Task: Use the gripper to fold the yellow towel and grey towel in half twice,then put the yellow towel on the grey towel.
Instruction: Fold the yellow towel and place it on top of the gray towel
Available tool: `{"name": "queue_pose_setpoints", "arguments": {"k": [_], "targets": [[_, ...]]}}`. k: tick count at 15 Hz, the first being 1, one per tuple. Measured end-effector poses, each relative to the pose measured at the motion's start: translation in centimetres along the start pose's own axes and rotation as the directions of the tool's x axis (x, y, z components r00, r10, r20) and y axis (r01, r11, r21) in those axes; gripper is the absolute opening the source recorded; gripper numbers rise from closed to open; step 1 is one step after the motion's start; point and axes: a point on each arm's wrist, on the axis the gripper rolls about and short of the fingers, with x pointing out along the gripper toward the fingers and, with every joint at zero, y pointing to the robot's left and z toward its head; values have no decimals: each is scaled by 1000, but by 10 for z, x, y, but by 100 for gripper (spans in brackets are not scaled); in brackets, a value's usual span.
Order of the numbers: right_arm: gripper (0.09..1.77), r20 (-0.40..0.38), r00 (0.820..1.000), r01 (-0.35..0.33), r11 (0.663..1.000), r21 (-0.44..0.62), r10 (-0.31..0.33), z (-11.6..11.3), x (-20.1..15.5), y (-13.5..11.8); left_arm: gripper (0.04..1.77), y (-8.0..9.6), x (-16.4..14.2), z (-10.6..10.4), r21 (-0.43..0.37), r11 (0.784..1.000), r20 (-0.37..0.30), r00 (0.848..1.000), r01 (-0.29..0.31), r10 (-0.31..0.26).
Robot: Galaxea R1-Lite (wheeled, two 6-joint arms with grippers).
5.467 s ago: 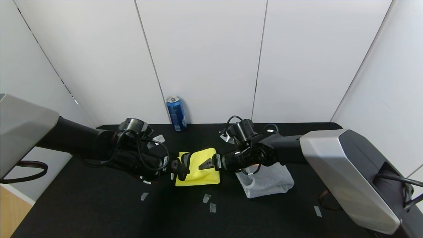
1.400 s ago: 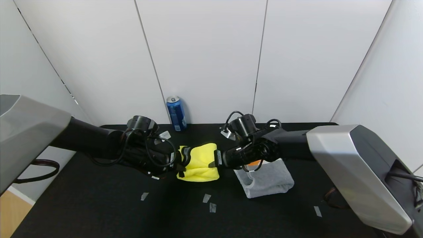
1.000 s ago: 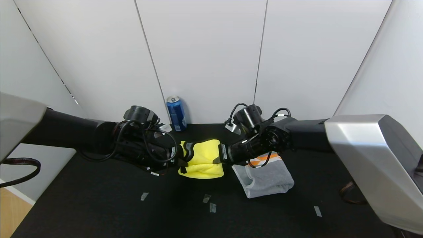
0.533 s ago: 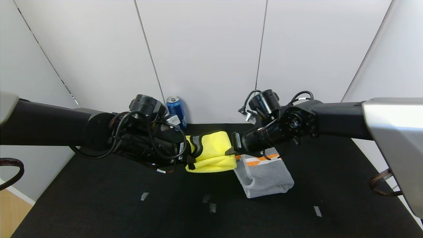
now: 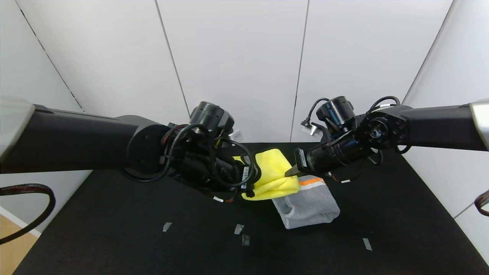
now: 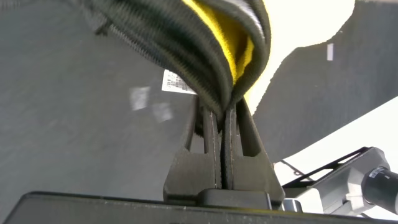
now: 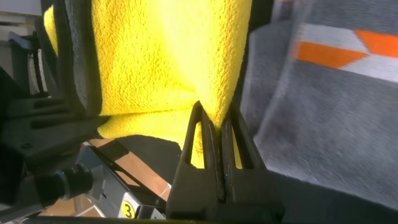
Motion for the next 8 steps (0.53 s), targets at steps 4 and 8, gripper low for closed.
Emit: {"name": "queue_pose_setpoints", "arguments": {"k": [4,8], "targets": [[12,20,999,31,999,9,-31,-2,-24,-17,13,-23,23,1,47,999,-3,1000,-3,3],[12,34,997,65,997,29,-66,-5,-42,-36,13,-46,44,9,83,996,-16,1000,10,-9]]}}
